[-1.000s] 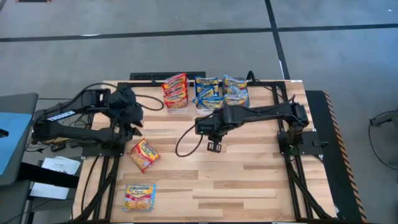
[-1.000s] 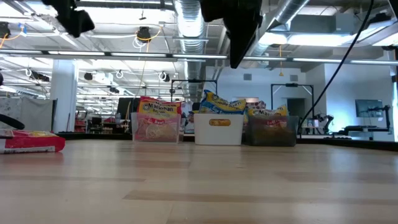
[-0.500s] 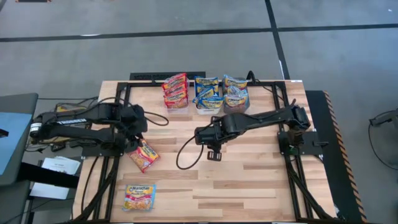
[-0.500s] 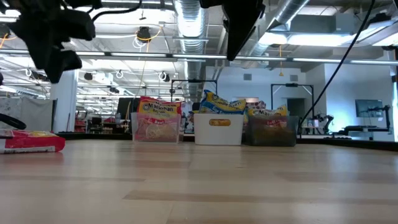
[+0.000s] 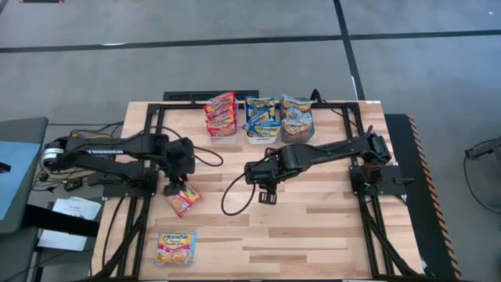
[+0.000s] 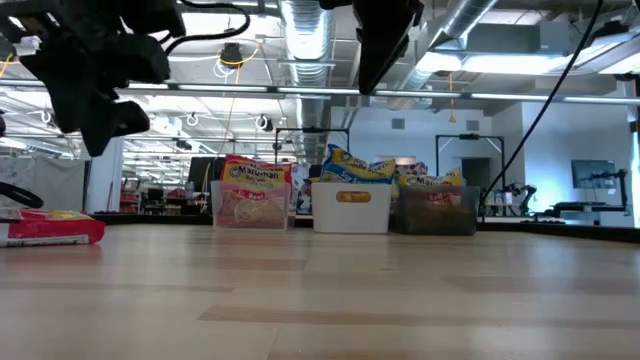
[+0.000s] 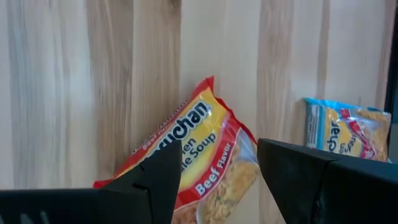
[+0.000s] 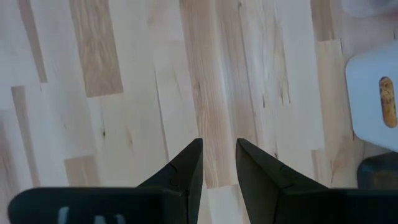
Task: Sort Maruchan noodles
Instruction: Put the red noodle pack into the transparent bin
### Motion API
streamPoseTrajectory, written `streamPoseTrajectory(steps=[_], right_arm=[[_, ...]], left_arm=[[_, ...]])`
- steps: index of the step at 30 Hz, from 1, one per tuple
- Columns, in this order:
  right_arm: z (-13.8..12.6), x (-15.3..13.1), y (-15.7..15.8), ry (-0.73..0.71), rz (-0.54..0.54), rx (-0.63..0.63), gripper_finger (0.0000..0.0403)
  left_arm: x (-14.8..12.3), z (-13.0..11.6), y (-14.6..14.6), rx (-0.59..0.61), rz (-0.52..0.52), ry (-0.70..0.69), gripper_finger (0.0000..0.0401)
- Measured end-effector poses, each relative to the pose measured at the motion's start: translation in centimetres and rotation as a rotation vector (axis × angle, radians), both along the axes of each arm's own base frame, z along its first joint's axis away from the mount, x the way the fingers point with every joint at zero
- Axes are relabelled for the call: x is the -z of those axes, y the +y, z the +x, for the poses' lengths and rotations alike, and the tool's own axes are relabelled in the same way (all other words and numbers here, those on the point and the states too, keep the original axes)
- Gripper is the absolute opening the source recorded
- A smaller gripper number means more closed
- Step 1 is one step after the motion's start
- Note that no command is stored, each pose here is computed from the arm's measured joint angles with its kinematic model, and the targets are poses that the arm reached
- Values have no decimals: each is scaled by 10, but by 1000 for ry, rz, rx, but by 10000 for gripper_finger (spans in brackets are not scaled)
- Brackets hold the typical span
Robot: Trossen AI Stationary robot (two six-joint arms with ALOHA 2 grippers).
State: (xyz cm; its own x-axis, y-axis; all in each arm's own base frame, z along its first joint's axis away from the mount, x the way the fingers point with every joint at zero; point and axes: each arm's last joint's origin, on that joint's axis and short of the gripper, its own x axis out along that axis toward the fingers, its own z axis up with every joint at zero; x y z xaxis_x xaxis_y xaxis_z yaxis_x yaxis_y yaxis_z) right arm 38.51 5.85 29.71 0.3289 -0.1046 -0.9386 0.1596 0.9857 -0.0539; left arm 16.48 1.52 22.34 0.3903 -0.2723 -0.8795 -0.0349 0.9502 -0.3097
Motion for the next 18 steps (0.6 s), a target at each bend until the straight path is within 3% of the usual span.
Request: streamPoseTrajectory(steps=[18], right_arm=[[1,0,1,-15,3,1,121]], left_arm=[[36,35,5,-14,-25,132,196]])
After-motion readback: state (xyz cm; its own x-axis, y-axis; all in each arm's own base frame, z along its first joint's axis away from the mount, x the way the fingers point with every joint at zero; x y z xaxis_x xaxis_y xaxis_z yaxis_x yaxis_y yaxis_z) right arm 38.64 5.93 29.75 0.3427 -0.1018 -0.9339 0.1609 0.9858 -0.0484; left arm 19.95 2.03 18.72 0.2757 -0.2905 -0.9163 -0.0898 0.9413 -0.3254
